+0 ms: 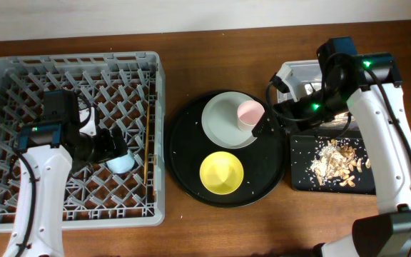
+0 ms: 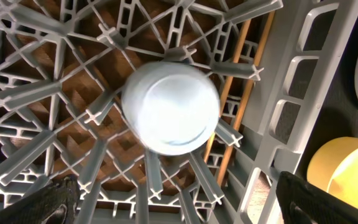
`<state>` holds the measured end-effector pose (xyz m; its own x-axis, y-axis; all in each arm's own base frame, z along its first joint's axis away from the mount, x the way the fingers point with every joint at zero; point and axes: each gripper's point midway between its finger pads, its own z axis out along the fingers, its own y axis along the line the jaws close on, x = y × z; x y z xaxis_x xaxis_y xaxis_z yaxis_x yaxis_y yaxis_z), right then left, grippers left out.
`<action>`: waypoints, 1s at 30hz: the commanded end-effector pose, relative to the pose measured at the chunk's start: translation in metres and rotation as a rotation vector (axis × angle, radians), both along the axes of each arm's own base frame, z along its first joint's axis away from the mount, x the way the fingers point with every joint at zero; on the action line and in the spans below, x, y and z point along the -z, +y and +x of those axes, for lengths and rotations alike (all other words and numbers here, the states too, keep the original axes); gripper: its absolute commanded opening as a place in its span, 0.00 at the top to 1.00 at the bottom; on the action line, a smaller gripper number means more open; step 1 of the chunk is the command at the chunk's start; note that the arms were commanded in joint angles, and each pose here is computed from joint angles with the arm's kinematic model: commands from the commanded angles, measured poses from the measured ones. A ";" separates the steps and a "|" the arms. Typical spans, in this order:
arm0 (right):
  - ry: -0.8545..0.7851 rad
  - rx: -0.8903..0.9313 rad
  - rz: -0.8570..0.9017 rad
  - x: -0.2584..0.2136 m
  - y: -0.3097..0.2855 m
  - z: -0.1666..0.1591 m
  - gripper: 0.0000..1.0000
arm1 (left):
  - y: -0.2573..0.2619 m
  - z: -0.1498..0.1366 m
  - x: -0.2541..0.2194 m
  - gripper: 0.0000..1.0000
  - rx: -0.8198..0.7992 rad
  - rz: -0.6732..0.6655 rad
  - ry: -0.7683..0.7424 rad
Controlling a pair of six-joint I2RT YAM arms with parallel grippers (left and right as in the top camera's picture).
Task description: Sort waste into correct bins and load items into the dishwasher rack
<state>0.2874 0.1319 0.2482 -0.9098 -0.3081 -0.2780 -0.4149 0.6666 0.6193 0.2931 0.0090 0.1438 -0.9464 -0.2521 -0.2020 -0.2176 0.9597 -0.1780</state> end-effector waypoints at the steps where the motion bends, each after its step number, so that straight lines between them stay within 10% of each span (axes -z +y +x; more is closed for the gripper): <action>1: 0.007 -0.015 0.063 -0.006 0.012 -0.003 0.01 | -0.006 0.014 -0.019 0.01 0.013 -0.039 -0.062; 5: -0.103 0.043 -0.140 0.013 0.034 0.028 0.01 | -0.058 0.038 -0.078 0.01 0.148 -0.335 -0.242; 10: -0.312 0.147 -0.439 0.029 0.054 0.064 0.01 | -0.060 0.041 -0.080 0.01 0.154 -0.343 -0.256; 14: -0.275 0.255 -0.610 0.066 0.039 0.085 0.58 | -0.059 0.041 -0.080 0.01 0.154 -0.343 -0.256; 30: -0.141 0.202 -0.777 0.170 0.033 0.103 0.76 | -0.059 0.041 -0.080 0.01 0.154 -0.343 -0.256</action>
<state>0.3948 0.1716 0.0922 -0.9331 -0.3001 -0.1981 -0.2904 0.9538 -0.0771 0.3323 -0.0472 0.2174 -0.9130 -0.2211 -0.3429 -0.0172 0.8606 -0.5090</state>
